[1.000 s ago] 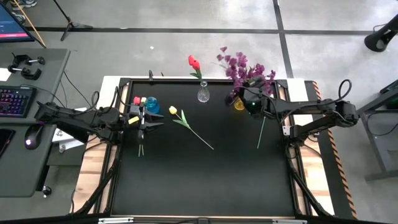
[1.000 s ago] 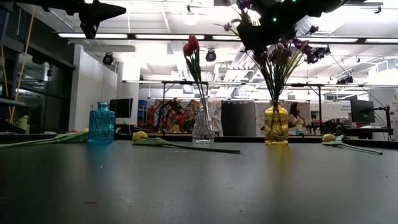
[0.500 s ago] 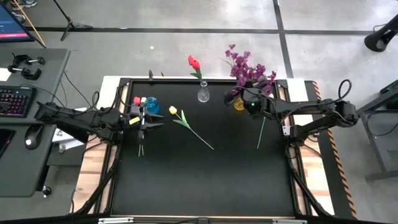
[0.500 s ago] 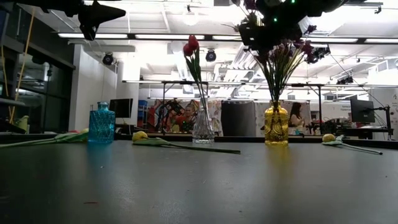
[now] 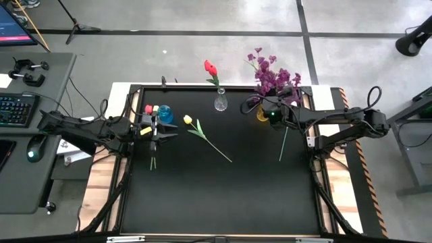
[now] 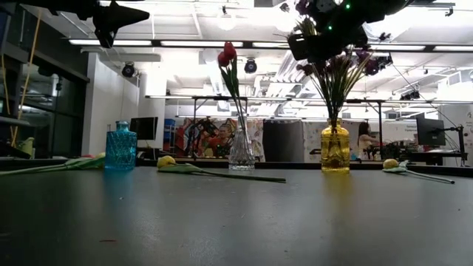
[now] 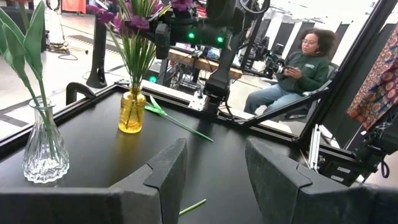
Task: Sort flowers into vase by color
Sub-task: Put the purple flower into the yellow vase
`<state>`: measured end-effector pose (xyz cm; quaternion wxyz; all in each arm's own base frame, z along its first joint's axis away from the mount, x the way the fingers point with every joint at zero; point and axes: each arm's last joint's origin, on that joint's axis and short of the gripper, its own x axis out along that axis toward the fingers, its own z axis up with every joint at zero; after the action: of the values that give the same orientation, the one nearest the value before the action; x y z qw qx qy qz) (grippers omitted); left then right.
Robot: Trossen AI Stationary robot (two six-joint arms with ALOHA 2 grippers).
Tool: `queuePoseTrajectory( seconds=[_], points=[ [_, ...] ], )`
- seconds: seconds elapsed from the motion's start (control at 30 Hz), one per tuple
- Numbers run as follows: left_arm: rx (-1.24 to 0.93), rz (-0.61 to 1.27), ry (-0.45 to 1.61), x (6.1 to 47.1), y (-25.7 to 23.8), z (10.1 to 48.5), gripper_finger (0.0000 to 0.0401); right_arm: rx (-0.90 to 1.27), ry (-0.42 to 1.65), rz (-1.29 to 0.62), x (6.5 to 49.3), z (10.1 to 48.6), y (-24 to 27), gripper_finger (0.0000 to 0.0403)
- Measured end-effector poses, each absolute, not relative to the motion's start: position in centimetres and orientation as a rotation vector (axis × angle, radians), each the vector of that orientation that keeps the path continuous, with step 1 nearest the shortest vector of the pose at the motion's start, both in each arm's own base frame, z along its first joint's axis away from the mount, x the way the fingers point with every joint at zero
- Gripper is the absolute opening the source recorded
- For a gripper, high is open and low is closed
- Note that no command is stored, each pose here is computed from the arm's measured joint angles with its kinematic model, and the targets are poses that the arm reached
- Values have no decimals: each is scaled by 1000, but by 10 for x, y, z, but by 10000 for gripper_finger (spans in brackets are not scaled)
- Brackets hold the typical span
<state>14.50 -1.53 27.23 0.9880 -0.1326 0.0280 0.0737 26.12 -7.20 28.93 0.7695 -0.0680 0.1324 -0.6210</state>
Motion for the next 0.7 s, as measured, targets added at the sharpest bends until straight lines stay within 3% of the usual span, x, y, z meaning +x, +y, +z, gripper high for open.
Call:
queuePoseTrajectory(
  seconds=[0.7],
  points=[
    [-261, 152, 76, 145, -15, 270, 151, 32, 344, -1401, 255, 254, -71, 0]
  ],
)
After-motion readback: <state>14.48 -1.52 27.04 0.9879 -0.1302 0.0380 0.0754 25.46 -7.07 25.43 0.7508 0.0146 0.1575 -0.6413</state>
